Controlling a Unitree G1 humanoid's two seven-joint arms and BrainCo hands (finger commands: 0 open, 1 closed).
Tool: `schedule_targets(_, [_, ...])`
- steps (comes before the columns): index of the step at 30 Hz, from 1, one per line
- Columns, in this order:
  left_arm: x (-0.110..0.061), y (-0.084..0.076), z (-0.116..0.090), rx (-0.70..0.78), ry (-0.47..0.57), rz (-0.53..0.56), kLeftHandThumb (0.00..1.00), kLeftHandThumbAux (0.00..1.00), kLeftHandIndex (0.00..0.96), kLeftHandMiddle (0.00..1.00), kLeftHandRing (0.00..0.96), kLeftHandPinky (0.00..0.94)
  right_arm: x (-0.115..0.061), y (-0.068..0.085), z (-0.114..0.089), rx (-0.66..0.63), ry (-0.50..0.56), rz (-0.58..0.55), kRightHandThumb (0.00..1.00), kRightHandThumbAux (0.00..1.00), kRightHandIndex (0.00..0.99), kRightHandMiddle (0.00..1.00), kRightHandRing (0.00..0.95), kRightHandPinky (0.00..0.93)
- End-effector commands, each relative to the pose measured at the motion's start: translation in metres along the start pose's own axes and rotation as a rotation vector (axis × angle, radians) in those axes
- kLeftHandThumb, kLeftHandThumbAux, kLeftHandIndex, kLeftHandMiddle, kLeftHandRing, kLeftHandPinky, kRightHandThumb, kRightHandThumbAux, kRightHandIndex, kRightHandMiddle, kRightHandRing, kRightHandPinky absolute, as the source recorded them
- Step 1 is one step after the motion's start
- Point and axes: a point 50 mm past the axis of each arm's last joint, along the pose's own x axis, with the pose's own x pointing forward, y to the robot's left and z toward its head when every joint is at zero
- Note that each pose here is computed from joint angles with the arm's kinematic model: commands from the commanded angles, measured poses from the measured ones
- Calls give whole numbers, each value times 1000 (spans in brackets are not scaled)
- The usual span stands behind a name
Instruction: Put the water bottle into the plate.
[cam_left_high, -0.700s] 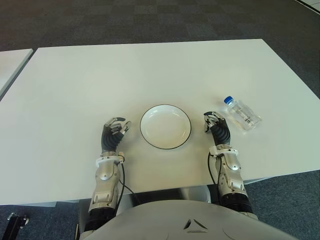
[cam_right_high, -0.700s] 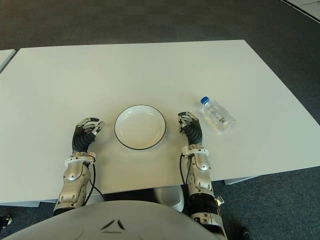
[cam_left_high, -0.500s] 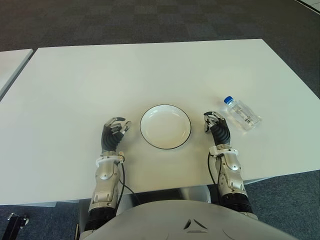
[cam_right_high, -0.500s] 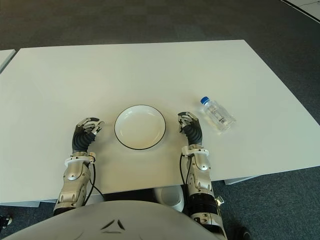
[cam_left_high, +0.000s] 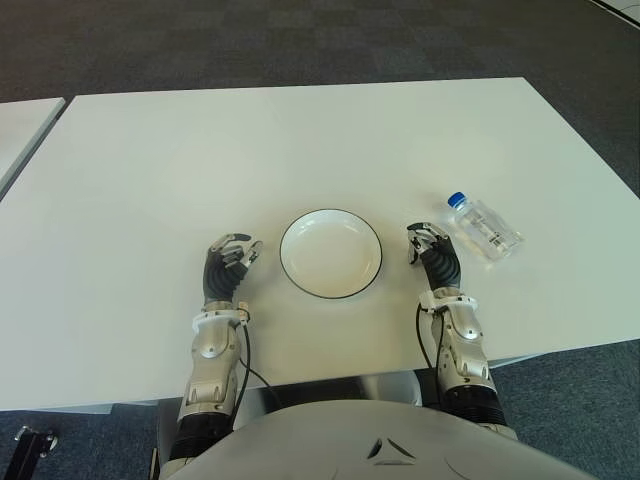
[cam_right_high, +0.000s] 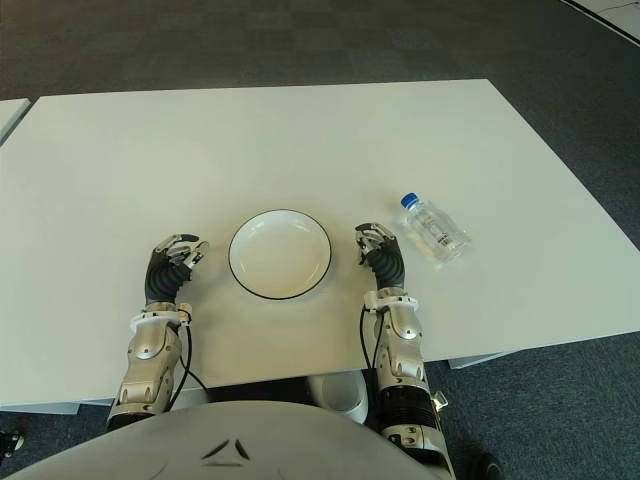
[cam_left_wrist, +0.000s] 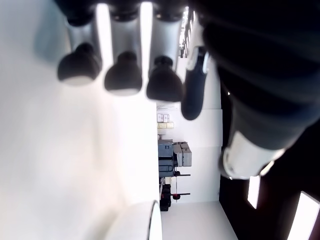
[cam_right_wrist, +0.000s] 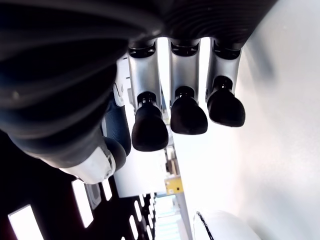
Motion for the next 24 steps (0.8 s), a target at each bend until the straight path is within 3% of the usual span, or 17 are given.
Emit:
schedule_targets(1, [-3,-4,-7,7,40,-13,703,719,436,842,850,847,4,-3,3,-12,5,-6,700,731,437,831,821,792])
schedule_targets(7, [-3,-5,-8,12,38,-16,703,720,436,843,848,841,18,-8,22,-49,-65,-7,699,731,437,836,826,804])
schedule_targets(13, [-3,-5,-9,20,39,-10,702,721,435,847,852,846,34,-16,59,-229,-262,-53,700,730,437,831,820,787])
schedule_targets(19, [-4,-5,-9,18,33,-6,702,721,436,847,853,843,37,-14,89,-419,-437,-107,703,727,439,780,758,703])
schedule_targets(24, [-4,-5,-9,20,25,-3,702,721,436,848,855,849,36,-8,109,-593,-527,-147,695,729,428,643,609,511])
